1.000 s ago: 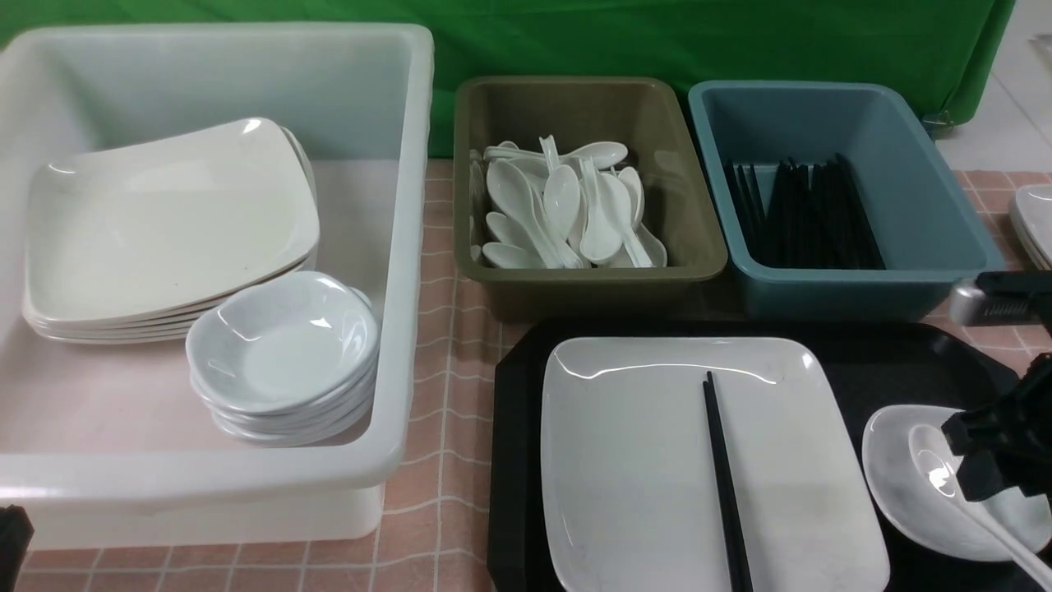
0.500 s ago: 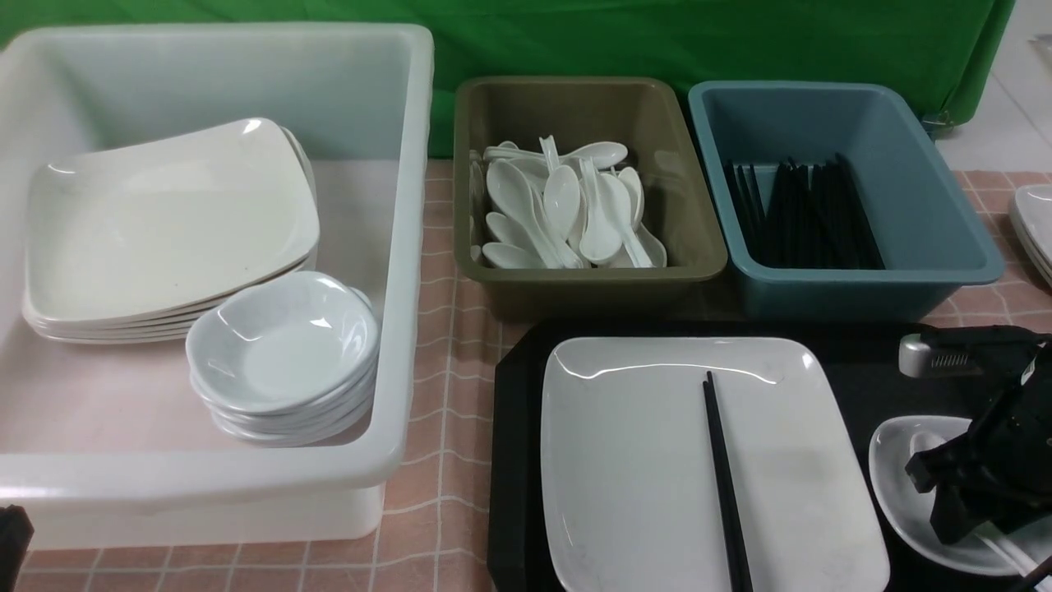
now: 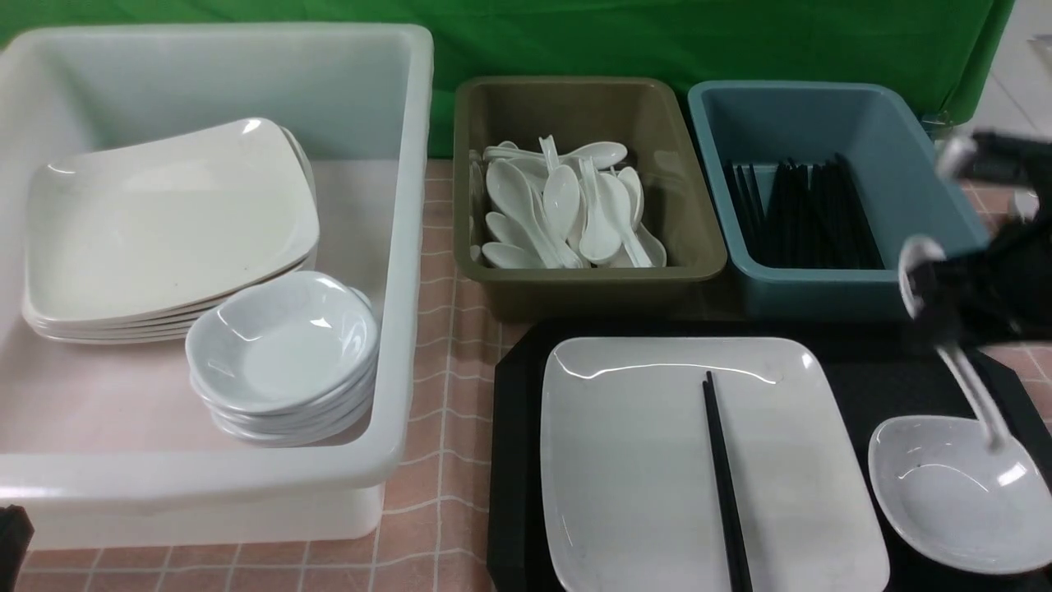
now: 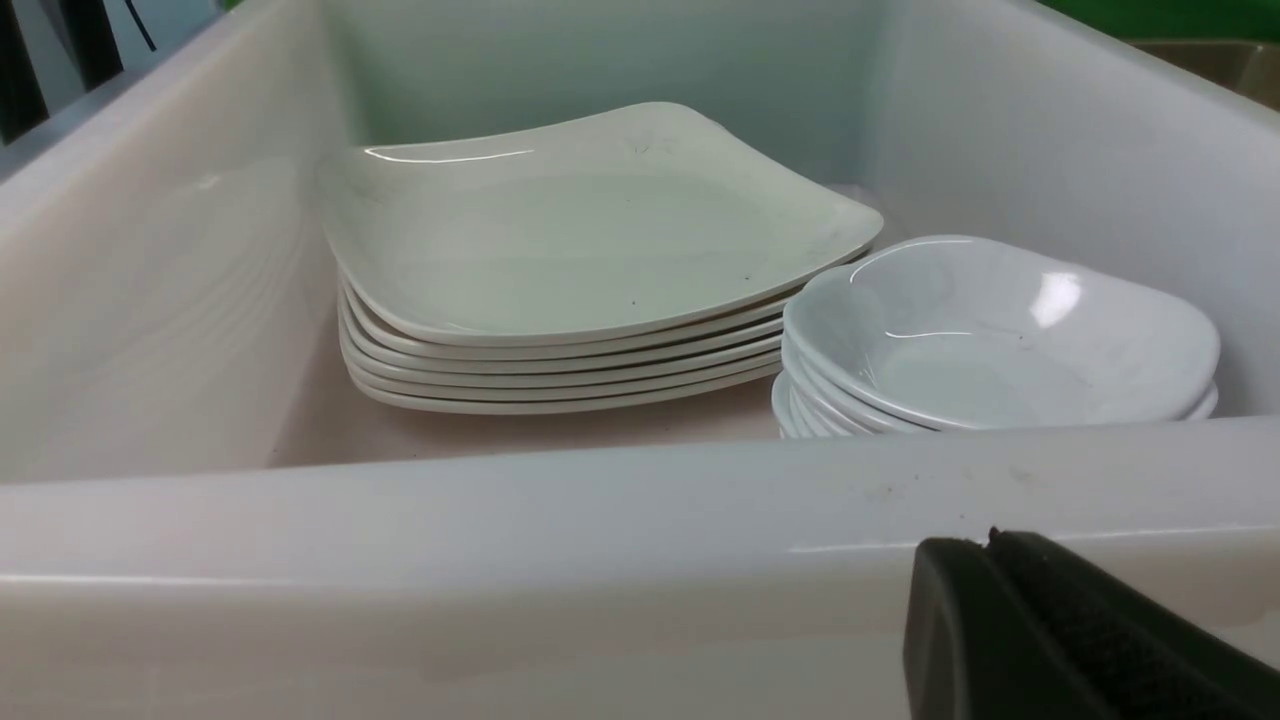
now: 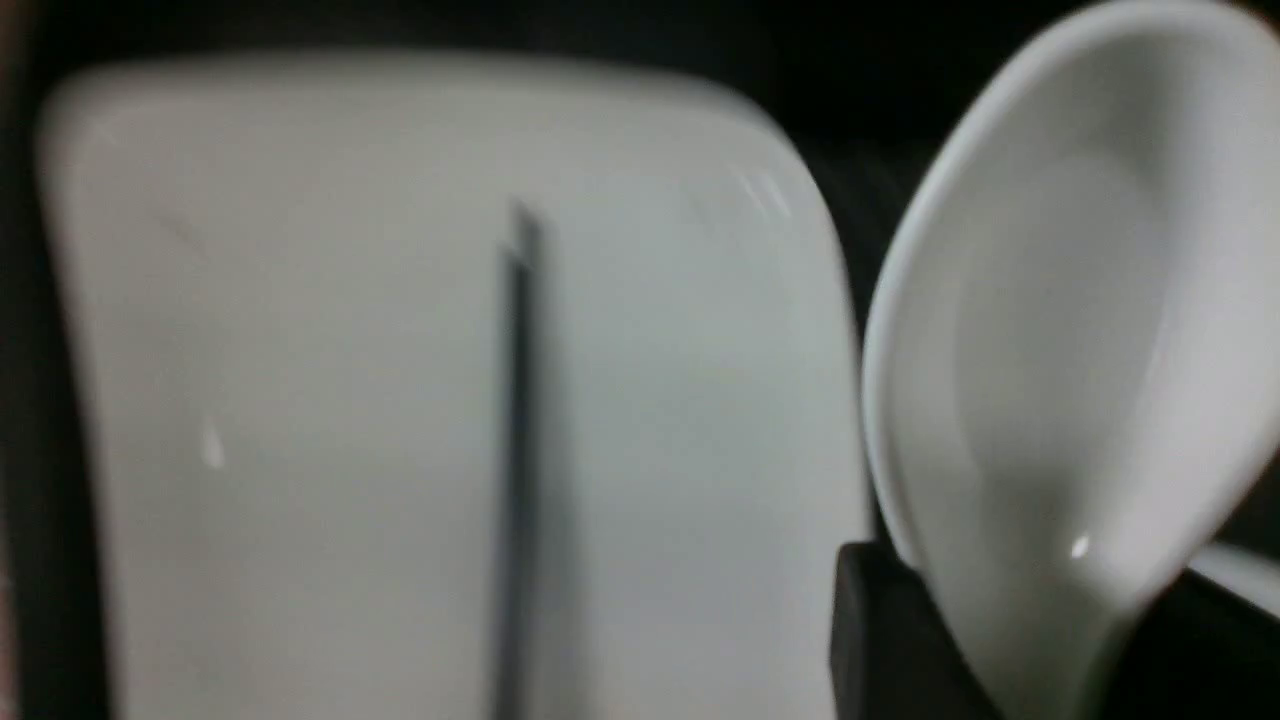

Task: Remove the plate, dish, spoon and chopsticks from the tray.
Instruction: Use the right arm to grab a soup spoon from the plate, then use the right arm to put the soup spoon into the small storage box in the middle, then use the right arm to grab a pair of chopsticks from the plate

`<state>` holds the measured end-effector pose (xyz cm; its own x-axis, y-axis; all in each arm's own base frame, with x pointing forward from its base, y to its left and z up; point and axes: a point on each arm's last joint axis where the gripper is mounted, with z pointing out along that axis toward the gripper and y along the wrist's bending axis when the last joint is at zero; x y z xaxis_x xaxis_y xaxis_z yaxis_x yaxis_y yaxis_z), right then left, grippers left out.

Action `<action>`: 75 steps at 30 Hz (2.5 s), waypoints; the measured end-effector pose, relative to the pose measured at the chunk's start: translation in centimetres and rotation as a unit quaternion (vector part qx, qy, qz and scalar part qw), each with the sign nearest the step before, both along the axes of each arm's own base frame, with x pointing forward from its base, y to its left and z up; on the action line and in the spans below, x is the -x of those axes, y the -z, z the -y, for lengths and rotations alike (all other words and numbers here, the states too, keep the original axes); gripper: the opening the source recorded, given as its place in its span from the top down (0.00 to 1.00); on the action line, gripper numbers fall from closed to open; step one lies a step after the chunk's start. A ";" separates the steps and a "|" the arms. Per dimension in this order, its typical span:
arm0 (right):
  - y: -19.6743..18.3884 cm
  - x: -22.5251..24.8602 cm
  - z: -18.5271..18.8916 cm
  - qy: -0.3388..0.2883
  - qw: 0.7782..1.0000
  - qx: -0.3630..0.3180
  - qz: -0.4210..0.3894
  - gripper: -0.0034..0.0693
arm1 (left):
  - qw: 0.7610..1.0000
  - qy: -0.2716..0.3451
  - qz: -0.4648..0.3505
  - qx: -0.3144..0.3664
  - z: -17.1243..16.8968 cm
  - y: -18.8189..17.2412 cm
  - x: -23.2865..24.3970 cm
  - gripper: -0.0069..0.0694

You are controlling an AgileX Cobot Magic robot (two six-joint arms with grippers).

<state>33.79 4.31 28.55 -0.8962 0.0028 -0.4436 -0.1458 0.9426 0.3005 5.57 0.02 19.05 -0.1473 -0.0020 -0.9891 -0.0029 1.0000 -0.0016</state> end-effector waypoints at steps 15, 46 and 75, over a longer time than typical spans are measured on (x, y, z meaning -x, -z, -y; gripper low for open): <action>1.5 -13.7 -16.7 -0.103 0.965 -0.076 0.227 0.41 | 1.000 0.000 0.000 0.000 0.0 0.0 0.0 0.90; 2.1 7.4 -10.2 -0.148 0.973 0.038 -0.175 0.63 | 1.000 0.000 0.000 0.003 0.0 0.0 0.0 0.90; 13.4 4.8 -11.3 -0.093 0.968 0.118 -0.202 0.73 | 1.000 0.000 0.000 0.003 0.0 0.0 0.0 0.90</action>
